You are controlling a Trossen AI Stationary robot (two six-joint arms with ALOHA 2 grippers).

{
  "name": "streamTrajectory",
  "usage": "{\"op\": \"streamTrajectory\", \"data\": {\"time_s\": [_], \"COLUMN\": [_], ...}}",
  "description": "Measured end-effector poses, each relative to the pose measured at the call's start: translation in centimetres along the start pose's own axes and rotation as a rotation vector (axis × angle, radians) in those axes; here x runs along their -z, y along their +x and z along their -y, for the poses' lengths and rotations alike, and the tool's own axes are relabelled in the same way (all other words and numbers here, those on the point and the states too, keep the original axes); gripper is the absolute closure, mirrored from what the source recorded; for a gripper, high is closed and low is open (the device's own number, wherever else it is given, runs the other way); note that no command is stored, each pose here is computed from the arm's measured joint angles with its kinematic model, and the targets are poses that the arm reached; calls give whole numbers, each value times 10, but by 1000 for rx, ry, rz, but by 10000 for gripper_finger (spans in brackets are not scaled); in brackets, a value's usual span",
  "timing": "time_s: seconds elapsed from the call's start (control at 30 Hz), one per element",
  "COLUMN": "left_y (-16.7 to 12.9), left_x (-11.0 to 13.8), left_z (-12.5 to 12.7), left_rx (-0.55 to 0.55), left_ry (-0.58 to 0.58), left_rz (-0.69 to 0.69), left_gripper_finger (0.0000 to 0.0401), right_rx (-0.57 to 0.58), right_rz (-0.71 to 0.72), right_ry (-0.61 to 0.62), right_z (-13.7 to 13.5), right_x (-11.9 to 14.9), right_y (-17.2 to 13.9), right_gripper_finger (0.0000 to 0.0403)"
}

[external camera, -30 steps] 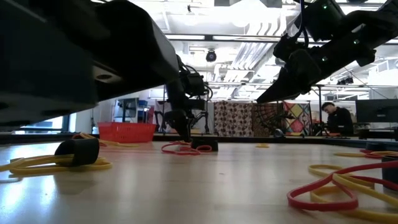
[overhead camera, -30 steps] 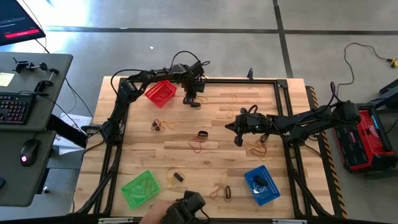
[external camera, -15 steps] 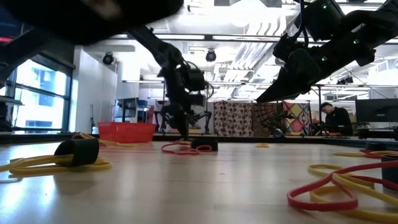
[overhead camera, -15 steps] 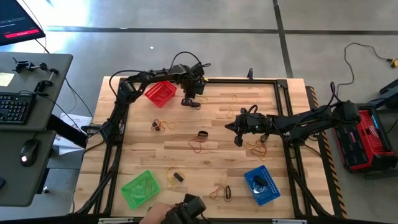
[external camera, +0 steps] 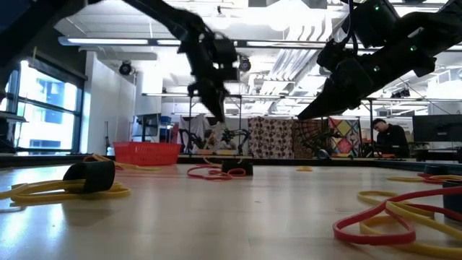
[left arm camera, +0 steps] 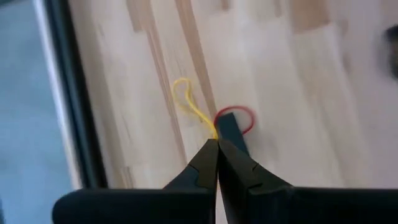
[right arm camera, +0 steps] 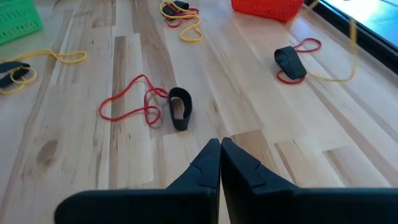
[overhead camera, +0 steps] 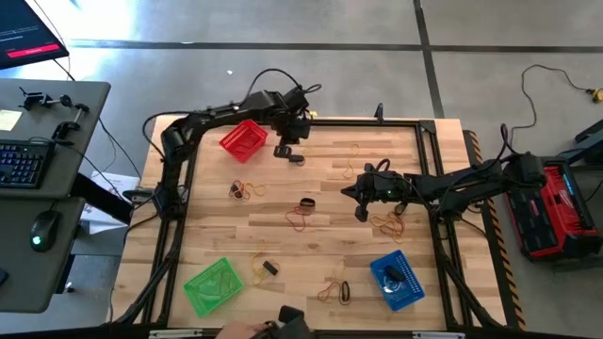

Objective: Sort rubber bands into baskets
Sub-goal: Put the yellow rubber band into the green basket

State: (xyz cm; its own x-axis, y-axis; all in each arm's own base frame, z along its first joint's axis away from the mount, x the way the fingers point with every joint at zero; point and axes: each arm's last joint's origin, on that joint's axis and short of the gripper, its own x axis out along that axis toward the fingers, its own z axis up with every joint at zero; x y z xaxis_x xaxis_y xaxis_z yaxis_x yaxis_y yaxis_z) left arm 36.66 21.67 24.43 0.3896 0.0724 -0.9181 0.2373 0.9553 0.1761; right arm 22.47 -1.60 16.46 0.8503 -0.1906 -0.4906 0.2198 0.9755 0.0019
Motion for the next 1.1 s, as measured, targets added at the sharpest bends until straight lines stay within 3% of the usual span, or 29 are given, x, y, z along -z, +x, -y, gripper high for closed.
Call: {"op": "streamTrajectory", "data": {"time_s": [0.3,0.47,0.63,1.1], "left_y": [-67,-89,-99,-104], "left_x": [-22,-25,-22,-1], "left_z": [39,64,87,152], "left_rx": [-16,59,95,142], "left_ry": [-6,-15,-13,11], "left_rz": [98,198,281,343], "left_gripper_finger": [401,401,401,401], "right_rx": [3,3,3,3], "right_rz": [-27,-28,-28,-28], "right_ry": [-11,-11,-11,-11], "right_z": [0,0,0,0], "right_x": [3,3,3,3], "right_y": [0,0,0,0], "right_gripper_finger": [402,402,402,402]}}
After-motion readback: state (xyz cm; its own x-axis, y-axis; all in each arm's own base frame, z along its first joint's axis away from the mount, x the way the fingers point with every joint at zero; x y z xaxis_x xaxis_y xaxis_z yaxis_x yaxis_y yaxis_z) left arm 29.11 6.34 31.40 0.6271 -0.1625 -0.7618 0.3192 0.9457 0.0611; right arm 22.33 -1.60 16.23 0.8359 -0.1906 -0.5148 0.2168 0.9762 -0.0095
